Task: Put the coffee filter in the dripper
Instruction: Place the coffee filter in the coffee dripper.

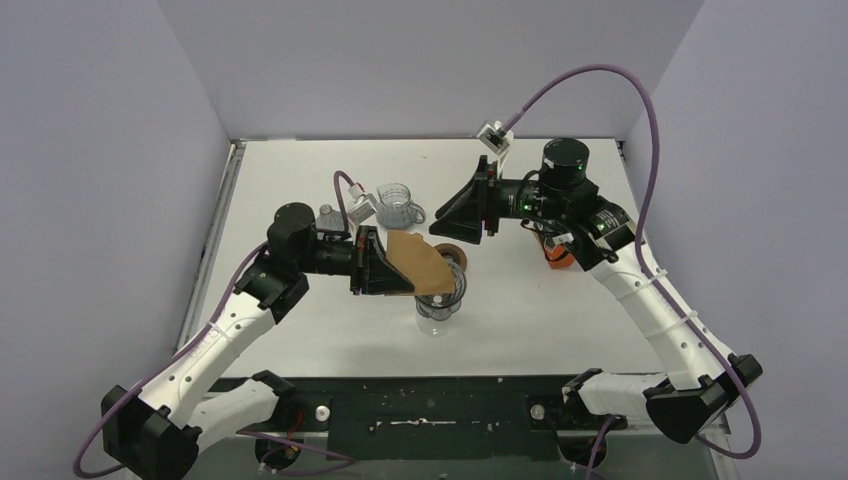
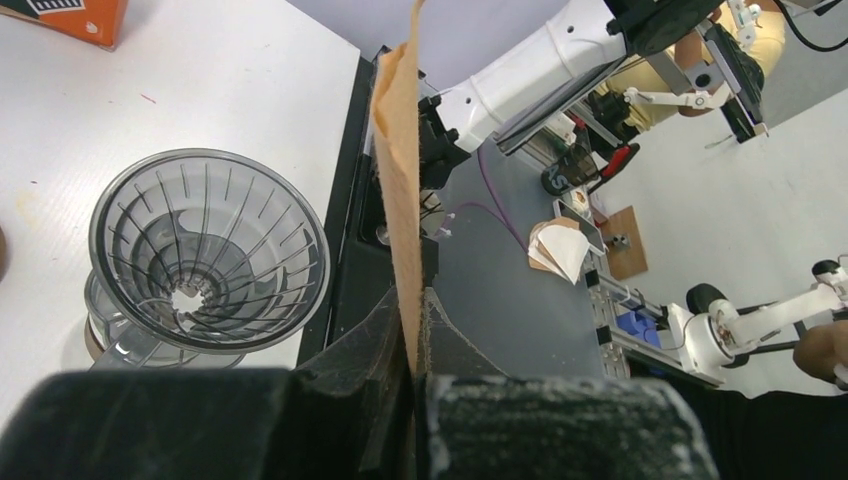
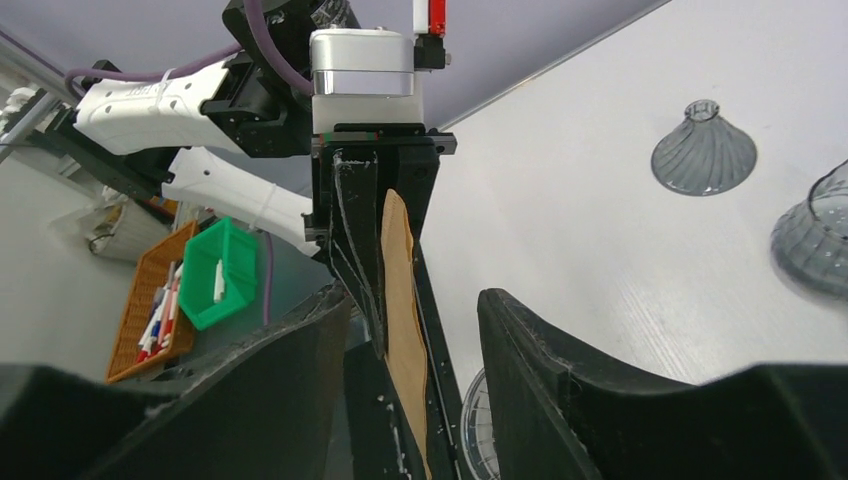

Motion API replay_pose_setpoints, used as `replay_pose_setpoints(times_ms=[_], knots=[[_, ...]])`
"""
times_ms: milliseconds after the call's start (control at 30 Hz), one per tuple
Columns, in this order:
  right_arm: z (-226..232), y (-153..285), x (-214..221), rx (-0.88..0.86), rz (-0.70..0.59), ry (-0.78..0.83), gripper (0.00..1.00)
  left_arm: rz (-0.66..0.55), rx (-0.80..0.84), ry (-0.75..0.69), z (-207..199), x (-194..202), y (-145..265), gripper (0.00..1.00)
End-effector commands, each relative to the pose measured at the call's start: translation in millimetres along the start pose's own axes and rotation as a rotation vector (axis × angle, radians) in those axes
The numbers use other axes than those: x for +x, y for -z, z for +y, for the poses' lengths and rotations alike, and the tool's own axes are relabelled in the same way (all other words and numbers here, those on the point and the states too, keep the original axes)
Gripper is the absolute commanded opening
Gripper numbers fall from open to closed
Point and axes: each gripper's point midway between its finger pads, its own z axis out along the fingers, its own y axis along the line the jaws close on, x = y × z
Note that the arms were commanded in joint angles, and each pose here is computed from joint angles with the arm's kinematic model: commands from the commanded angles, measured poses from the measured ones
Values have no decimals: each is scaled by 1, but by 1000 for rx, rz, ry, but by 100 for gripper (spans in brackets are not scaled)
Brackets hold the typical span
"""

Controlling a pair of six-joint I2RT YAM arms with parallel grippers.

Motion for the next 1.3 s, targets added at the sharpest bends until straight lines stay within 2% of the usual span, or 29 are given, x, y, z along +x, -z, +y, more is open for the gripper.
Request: replay_pose_setpoints(times_ms=[0,800,1267], knots=[[19,-9,-2,-96,16,-19,49,25,54,-39,-10,-1,2,0],[41,-30,21,-161,87,-28,40,23,40,-28,-8,1,3,0],[35,-30,39,-116,139,-31,34,8,42,-45,-14,-7,3,0]])
